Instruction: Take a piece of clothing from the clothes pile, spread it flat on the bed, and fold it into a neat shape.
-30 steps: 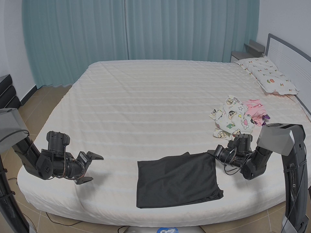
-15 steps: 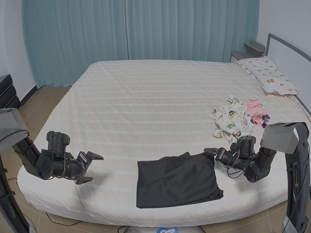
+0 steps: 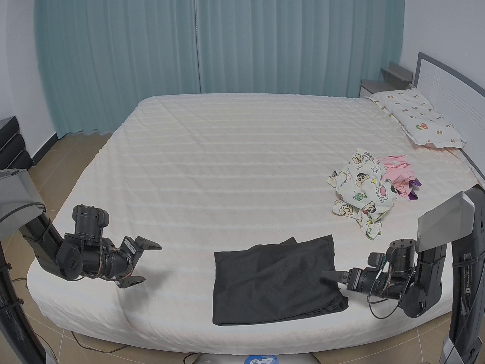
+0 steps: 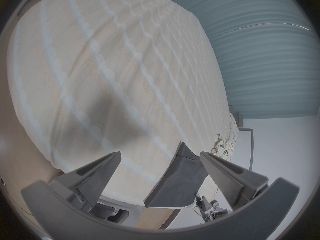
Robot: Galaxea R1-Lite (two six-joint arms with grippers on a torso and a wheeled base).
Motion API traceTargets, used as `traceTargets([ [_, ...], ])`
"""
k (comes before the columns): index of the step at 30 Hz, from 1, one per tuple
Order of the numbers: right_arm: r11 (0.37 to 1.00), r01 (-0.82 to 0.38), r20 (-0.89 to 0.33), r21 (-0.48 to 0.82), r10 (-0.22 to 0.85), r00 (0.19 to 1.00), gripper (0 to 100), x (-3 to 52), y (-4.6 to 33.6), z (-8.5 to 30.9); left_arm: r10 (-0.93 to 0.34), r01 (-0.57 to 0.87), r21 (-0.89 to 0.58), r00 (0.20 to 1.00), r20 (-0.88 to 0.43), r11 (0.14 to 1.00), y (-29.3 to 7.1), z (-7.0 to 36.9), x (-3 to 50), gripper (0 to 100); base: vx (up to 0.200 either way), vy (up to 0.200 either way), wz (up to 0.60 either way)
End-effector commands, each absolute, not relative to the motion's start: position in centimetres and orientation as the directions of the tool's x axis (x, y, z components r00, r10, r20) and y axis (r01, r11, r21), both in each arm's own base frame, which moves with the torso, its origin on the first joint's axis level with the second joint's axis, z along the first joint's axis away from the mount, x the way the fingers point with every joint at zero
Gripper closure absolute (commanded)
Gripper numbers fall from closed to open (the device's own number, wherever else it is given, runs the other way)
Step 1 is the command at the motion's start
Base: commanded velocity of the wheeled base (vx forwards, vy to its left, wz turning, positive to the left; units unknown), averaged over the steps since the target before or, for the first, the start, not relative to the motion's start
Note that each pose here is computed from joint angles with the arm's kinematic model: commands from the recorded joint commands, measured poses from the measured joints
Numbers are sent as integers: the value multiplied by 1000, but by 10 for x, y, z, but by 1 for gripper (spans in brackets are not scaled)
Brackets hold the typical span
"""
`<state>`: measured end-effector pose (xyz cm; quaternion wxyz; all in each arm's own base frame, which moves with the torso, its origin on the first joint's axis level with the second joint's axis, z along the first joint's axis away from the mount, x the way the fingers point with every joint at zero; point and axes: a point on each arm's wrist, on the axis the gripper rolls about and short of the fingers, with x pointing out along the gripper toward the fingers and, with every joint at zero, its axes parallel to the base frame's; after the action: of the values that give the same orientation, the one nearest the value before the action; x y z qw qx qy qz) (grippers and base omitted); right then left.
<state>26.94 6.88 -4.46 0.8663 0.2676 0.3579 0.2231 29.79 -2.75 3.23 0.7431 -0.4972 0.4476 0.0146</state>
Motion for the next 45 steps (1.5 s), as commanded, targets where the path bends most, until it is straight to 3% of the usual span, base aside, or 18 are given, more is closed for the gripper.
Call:
traceTargets([
  [1,757,-209,-522,618,595,612,0,256,73,-44,-424,-467,-726,598,-680,505,-27,32,298,0,0,0,0],
  [4,758,-211,-525,617,597,607,0,254,74,-44,-424,-467,-726,598,-680,505,-27,32,298,0,0,0,0],
  [5,758,-211,-528,617,597,604,100,254,74,-44,-424,-467,-726,598,-680,505,-27,32,298,0,0,0,0],
  [28,797,-203,-594,569,570,568,100,231,65,-44,-424,-467,-726,598,-680,505,-27,32,298,0,0,0,0],
  [29,797,-203,-594,569,570,568,0,231,65,-44,-424,-467,-726,598,-680,505,-27,32,298,0,0,0,0],
  [39,791,-228,-506,568,553,662,0,251,55,-27,-424,-467,-726,598,-680,505,-27,32,298,0,0,0,0],
  [45,792,-237,-486,562,549,680,0,283,60,-49,-424,-466,-727,599,-679,505,-27,32,298,0,0,0,0],
])
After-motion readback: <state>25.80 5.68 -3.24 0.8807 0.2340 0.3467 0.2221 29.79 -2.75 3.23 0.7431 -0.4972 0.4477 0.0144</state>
